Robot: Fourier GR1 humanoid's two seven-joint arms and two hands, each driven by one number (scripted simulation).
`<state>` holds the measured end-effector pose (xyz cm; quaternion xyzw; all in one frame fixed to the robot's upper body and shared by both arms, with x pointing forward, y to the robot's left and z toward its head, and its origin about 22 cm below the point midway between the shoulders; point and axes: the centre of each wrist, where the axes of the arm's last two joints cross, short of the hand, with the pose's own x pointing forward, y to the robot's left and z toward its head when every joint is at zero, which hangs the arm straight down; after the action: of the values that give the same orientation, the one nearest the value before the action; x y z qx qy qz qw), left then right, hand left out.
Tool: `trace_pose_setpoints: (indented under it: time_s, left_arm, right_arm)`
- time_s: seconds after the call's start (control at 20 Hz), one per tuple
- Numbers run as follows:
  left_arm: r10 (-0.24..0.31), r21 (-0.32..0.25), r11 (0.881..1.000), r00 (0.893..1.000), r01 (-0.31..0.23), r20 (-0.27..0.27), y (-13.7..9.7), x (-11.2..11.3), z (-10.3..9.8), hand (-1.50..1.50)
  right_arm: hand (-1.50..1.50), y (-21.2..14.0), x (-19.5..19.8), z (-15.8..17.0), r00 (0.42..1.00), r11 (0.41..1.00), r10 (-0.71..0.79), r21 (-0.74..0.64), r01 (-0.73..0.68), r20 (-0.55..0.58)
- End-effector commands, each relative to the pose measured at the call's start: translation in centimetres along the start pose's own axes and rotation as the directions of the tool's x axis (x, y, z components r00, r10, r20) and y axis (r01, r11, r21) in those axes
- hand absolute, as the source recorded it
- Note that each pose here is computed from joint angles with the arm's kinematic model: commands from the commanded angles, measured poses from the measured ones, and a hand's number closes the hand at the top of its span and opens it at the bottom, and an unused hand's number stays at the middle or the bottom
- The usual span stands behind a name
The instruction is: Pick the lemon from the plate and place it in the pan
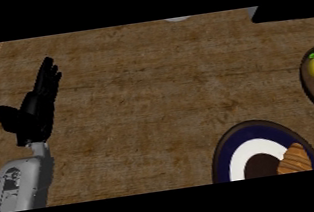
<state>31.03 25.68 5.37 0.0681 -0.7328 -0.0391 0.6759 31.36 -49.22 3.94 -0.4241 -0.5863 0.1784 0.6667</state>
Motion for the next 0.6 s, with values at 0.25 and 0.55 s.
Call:
trace_pose_setpoints:
  time_s: [0.25, 0.55]
  left_arm:
    - [-0.005, -0.002, 1.0, 1.0, 0.005, 0.01, 0.5, -0.1, 0.1, 0.0]
    - [0.009, 0.027, 1.0, 1.0, -0.008, -0.019, 1.1, 0.2, 0.5, 0.0]
  right_arm:
    - [-1.5, 0.6, -1.8, 0.7, 0.984, 0.983, -0.176, 0.067, 0.173, 0.033]
    - [-1.5, -1.9, -3.7, 1.8, 0.913, 0.913, -0.374, -0.107, 0.393, 0.16]
